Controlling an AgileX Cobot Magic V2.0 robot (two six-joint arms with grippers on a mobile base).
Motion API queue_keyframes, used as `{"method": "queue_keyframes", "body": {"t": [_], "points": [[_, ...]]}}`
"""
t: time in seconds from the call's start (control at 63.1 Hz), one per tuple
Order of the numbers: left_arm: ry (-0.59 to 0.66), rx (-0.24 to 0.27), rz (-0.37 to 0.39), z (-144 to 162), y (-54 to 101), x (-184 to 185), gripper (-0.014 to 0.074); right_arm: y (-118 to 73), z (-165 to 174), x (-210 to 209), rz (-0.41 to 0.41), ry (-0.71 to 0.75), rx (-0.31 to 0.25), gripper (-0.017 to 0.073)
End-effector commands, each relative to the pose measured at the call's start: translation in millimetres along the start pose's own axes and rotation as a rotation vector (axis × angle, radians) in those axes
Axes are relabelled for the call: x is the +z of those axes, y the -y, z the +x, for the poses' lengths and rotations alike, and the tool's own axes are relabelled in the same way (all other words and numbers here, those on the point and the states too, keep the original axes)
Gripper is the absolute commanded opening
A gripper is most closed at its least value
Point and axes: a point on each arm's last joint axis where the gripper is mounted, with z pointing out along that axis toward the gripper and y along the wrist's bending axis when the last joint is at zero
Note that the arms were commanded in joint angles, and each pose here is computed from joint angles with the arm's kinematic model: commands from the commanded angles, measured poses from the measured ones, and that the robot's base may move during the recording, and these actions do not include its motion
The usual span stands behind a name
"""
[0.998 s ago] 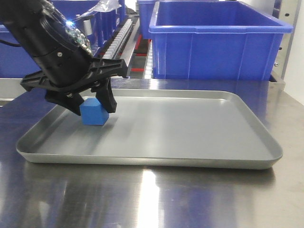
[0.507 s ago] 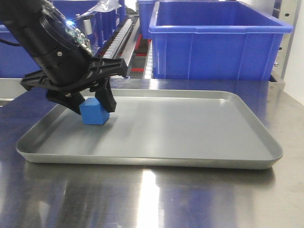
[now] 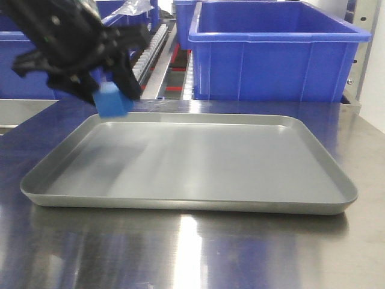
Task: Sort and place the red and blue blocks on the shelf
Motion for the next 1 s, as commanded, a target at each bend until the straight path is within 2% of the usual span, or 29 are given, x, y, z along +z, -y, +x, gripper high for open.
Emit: {"method": "queue_keyframes", "body": {"t": [0.0,0.269,0.428,0.618,0.982], "points": [[0.169,-0.017,0.047,-25.2,3.2,-37.3,0.0125,-1.2,-14.3,-3.8,-0.003,0.101,-0.007,0.0049],[0.282,-0.047,0.025,-38.7,-14.6,-86.0,0.0125,-1.2,-14.3,-3.8,-0.003,0.101,-0.007,0.0049],[0.325,-0.063,-0.006,-33.2,-29.7,-106.9,0.0125,-1.2,-14.3,-3.8,-0.003,0.101,-0.007,0.0049],[0.361,-0.097,-0.041,-14.9,-48.3,-125.7,0.0125,-1.2,-14.3,-3.8,-0.003,0.101,-0.007,0.0049],[0.481,-0.141,-0.080,29.7,-71.3,-168.3,0.0125,-1.2,-14.3,-3.8,-0.003,0.101,-0.007,0.0049]]}}
